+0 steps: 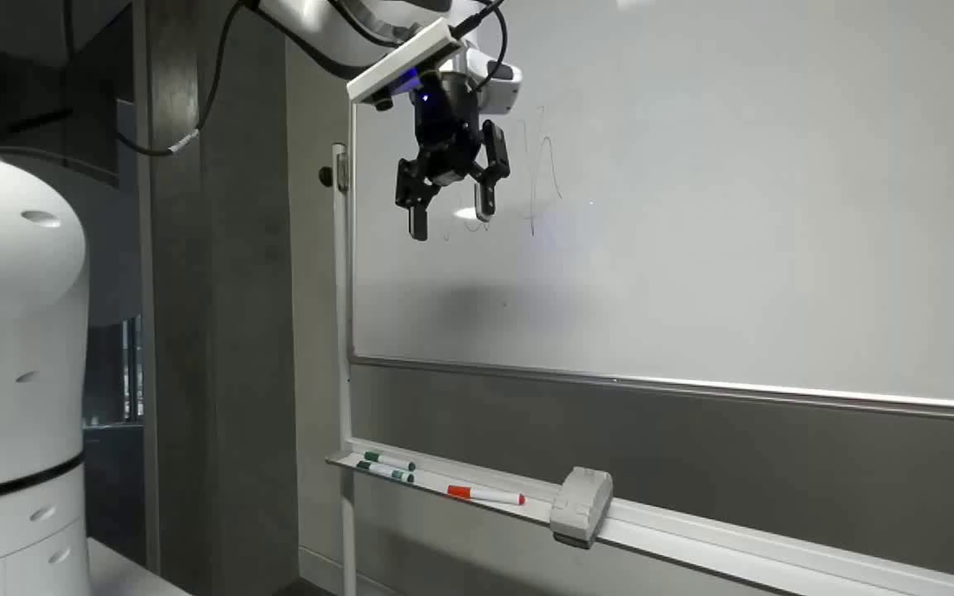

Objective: Pick up the duster, clean the whiteboard and then put the duster back down

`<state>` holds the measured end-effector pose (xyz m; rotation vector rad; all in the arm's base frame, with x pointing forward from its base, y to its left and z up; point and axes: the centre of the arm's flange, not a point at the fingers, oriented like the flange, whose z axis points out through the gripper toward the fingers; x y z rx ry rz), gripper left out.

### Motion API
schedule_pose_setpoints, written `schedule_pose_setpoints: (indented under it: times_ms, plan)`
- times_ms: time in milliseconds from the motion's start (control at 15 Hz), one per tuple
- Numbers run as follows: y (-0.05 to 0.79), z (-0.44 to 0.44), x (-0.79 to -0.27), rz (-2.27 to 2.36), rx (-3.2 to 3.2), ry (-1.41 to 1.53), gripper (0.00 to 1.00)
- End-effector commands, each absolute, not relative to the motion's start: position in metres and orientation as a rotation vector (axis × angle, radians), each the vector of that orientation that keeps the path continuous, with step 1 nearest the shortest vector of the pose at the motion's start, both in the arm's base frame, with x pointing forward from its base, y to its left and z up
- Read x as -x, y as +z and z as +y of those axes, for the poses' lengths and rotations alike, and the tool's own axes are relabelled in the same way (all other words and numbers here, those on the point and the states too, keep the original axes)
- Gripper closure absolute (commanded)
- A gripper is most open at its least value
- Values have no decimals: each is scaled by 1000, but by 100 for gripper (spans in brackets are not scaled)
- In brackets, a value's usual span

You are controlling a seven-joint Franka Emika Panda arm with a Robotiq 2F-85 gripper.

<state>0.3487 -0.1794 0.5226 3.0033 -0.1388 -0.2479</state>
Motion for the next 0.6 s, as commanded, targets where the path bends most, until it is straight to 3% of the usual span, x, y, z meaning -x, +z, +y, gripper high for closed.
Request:
schedule_pose_setpoints:
  times_ms: [0,533]
  plan:
    - [523,-179,-349,-139,-3003,-248,0]
    - [490,-184,-357,-99,-3005,-222,0]
